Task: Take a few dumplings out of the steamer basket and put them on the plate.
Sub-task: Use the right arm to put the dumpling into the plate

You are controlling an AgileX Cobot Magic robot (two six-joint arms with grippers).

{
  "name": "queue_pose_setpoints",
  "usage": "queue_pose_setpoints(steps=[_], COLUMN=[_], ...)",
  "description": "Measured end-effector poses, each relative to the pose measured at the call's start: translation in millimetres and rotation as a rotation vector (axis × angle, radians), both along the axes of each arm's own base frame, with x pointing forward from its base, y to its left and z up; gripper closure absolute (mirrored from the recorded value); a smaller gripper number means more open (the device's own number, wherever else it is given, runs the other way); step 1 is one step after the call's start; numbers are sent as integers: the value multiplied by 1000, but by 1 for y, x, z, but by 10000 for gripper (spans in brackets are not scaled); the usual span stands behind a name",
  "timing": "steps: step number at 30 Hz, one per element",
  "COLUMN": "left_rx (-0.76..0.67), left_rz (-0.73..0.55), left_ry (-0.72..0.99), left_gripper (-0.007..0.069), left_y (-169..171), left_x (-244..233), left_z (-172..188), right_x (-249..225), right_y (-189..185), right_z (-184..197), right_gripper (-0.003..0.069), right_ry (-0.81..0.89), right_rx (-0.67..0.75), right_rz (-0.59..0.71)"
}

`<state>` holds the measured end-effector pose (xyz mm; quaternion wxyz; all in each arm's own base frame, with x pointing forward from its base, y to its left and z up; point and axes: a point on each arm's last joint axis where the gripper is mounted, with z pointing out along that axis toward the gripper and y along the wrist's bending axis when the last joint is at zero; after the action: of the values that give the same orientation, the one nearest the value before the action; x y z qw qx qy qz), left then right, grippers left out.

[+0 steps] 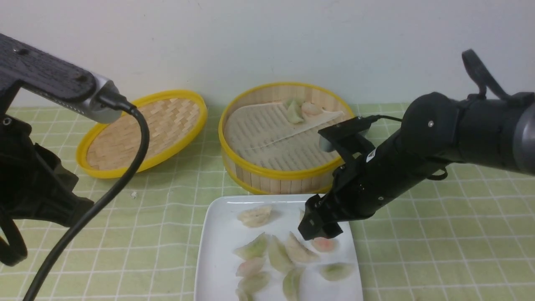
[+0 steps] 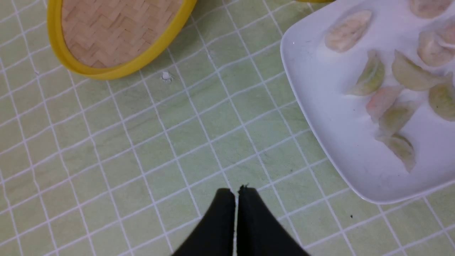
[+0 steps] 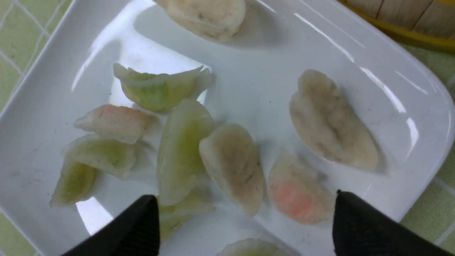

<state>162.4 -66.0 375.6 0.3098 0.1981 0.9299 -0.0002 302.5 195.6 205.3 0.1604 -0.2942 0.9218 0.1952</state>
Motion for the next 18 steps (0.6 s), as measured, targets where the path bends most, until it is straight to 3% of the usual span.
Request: queue_pose_setpoints(steps=[4,7,14,18], left_rx=[-16,-33,-70,-89], left_rz=[-3,-7,-16,-20], left_ry=[8,17,34,36], left_gripper=[631,631,631,631], left_y=[-1,-3,-6,-8], left_x=[-1,-1,-3,-3], left_z=[0,0,-1,-1], right_x=[-6,-17,-99,-164], right_y=[-2,-11,-68,-107], right_z=[22,65,199,230], right_gripper=[37,171,620,666], right_ry=[34,-25,-348,-537], right_rx=[5,5,138,264], right_rz=[-17,-24,-186,-255])
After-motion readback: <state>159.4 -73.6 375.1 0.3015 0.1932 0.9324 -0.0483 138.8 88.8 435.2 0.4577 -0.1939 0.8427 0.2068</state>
